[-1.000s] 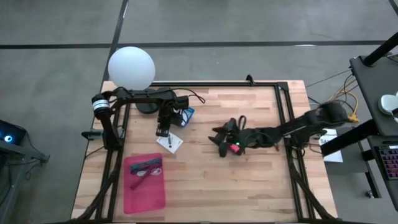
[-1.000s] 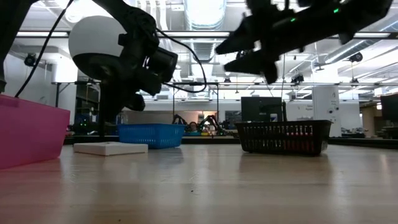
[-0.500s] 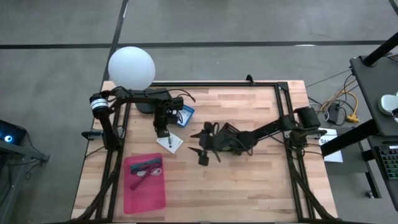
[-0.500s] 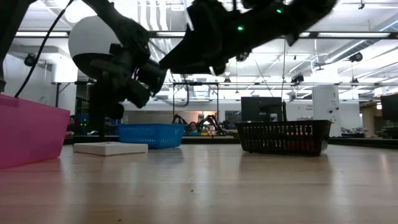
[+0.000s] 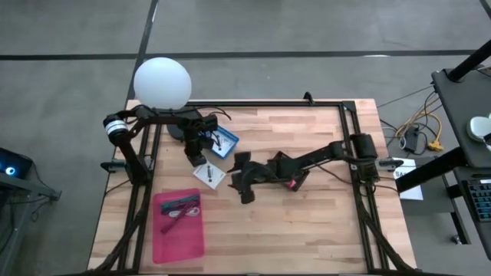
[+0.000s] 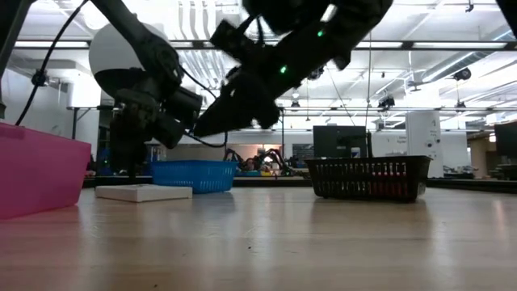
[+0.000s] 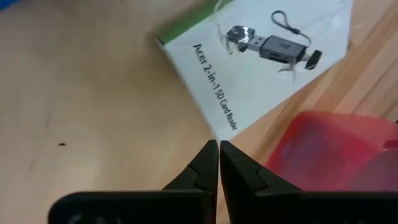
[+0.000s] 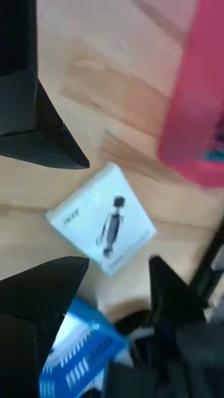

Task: Pick and place items into bin
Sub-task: Put the white card reader box into the blue bin

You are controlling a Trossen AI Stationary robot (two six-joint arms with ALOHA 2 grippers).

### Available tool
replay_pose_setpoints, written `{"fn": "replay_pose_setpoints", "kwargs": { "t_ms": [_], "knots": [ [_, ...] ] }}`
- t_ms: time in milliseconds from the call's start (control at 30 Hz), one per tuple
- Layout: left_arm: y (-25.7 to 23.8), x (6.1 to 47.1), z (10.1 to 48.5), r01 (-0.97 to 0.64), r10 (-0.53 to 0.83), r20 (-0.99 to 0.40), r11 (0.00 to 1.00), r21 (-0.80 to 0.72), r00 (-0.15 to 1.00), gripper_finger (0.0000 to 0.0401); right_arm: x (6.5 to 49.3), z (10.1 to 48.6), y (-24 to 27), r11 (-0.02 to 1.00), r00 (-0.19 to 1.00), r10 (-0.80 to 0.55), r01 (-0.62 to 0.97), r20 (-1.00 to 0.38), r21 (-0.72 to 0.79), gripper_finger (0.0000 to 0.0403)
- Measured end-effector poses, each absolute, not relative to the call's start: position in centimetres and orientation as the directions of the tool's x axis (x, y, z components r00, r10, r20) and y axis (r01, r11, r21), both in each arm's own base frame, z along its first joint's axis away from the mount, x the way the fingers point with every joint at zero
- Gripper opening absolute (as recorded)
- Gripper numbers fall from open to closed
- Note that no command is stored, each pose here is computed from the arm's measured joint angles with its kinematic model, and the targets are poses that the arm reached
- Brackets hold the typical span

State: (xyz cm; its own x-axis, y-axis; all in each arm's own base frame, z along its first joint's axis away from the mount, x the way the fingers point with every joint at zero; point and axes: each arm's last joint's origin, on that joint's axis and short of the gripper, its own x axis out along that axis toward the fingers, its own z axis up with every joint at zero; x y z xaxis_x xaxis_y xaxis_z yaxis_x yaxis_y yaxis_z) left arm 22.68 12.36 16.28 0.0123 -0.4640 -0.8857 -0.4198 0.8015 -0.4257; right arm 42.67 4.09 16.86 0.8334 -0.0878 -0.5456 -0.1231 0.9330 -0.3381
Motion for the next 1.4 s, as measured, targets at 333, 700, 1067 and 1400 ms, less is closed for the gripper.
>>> {"fn": "replay_pose_setpoints", "kwargs": {
  "t_ms": [333,700,1067,1400],
  "knots": [
    [12.2,22.8,17.0,-0.509,-0.433,-0.900,0.762,-0.399,0.056,0.0000,45.3,14.9,4.5,0.902,0.803,-0.090,-0.185,-0.590,-0.389,0.0228],
    [11.3,23.2,17.9,-0.557,-0.274,-0.961,0.792,-0.248,0.038,0.0000,46.0,14.6,4.6,0.813,0.807,-0.092,-0.277,-0.583,-0.512,0.0228],
    [9.8,22.1,16.8,-0.577,-0.278,-0.959,0.775,-0.257,0.053,0.0000,45.9,14.5,4.6,0.775,0.804,-0.092,-0.313,-0.588,-0.550,0.0228],
    [8.9,22.4,17.5,-0.597,-0.234,-0.946,0.734,-0.324,0.225,0.0000,45.9,14.5,4.5,0.766,0.806,-0.086,-0.322,-0.585,-0.556,0.0228]
  ]
}}
